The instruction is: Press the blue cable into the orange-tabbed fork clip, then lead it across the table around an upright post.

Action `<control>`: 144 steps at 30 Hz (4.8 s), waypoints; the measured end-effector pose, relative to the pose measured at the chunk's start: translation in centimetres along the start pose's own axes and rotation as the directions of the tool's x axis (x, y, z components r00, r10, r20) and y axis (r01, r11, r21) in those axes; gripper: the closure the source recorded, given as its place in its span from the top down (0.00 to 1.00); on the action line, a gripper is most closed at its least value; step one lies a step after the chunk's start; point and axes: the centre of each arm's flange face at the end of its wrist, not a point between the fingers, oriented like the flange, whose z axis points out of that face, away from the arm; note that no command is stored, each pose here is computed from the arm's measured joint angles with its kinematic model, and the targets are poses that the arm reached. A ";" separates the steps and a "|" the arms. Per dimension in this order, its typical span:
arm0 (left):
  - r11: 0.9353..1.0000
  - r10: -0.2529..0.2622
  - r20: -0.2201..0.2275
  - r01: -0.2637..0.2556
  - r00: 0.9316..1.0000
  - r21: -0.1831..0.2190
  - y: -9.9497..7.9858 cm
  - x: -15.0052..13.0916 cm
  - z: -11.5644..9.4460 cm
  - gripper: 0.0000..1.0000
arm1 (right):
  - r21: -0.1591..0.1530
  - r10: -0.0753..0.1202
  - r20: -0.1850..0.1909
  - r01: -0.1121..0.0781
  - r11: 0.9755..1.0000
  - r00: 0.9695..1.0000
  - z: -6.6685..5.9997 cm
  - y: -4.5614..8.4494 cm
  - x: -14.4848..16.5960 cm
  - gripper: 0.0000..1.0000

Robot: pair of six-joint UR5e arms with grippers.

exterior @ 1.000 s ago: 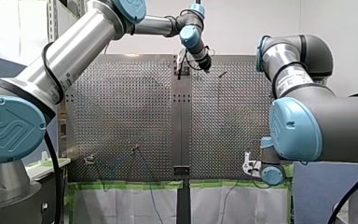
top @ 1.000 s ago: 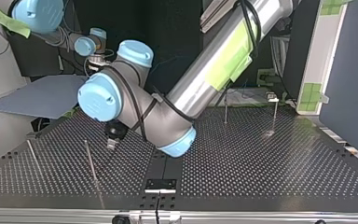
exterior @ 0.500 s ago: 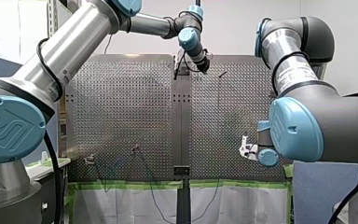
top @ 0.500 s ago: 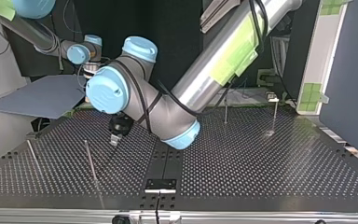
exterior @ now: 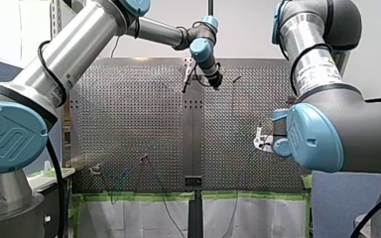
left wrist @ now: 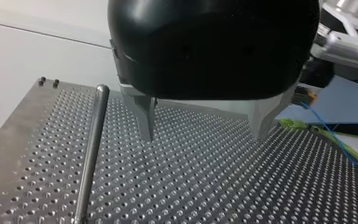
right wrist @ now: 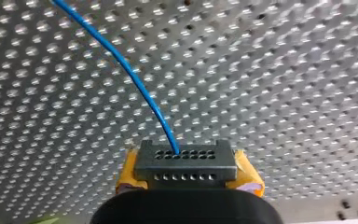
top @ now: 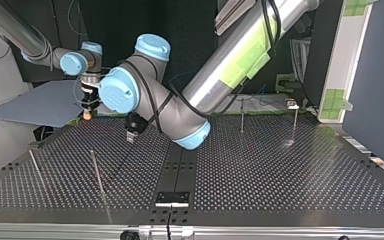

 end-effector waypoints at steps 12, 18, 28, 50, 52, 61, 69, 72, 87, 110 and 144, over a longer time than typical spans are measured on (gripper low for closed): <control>0.999 0.001 0.001 -0.001 1.000 -0.041 0.2 0.0 -0.1 1.00 | 0.027 0.061 -0.068 -0.059 0.998 0.996 0.6 -2.0 7.4 0.00; 0.997 0.000 0.000 0.000 1.000 -0.080 0.6 0.1 -0.1 1.00 | 0.054 0.076 -0.118 -0.070 0.996 0.990 1.4 -3.6 12.6 0.00; 0.996 -0.002 0.000 0.002 1.000 -0.090 1.1 0.0 0.1 1.00 | 0.059 0.082 -0.145 -0.074 0.996 0.986 0.6 -4.4 18.5 0.00; 0.996 -0.005 0.001 0.005 1.000 -0.093 1.3 0.0 0.2 1.00 | -0.061 0.062 -0.098 -0.068 0.996 0.993 -4.7 -3.4 25.3 0.00; 0.996 -0.005 0.001 0.005 1.000 -0.094 1.4 0.0 0.3 1.00 | -0.067 0.061 -0.073 -0.066 0.996 0.995 -5.3 -3.3 25.0 0.00; 0.996 -0.005 0.001 0.005 1.000 -0.094 1.4 0.0 0.3 1.00 | -0.085 0.060 -0.004 -0.060 0.995 0.998 -9.1 -3.3 26.0 0.00; 0.996 -0.005 0.001 0.005 1.000 -0.093 1.5 0.0 0.3 1.00 | -0.073 0.054 -0.005 -0.054 0.996 0.999 -10.0 -3.7 28.3 0.00; 0.996 -0.005 0.001 0.005 1.000 -0.093 1.5 0.0 0.3 1.00 | -0.060 0.050 -0.004 -0.050 0.997 0.999 -9.9 -3.9 28.9 0.00; 0.996 -0.002 0.000 0.002 1.000 -0.090 1.4 0.0 0.3 1.00 | 0.042 0.035 -0.002 -0.035 0.999 0.999 -9.1 -5.4 32.7 0.00; 0.990 -0.121 -0.012 0.121 0.993 0.069 0.4 -0.7 0.2 1.00 | 0.170 0.039 -0.002 -0.039 0.985 0.999 -9.3 -6.9 34.1 0.00; 0.808 -0.447 -0.053 0.428 0.893 0.404 -2.7 -2.3 0.8 1.00 | 0.304 0.068 -0.003 -0.064 0.950 0.998 -10.3 -8.8 35.5 0.00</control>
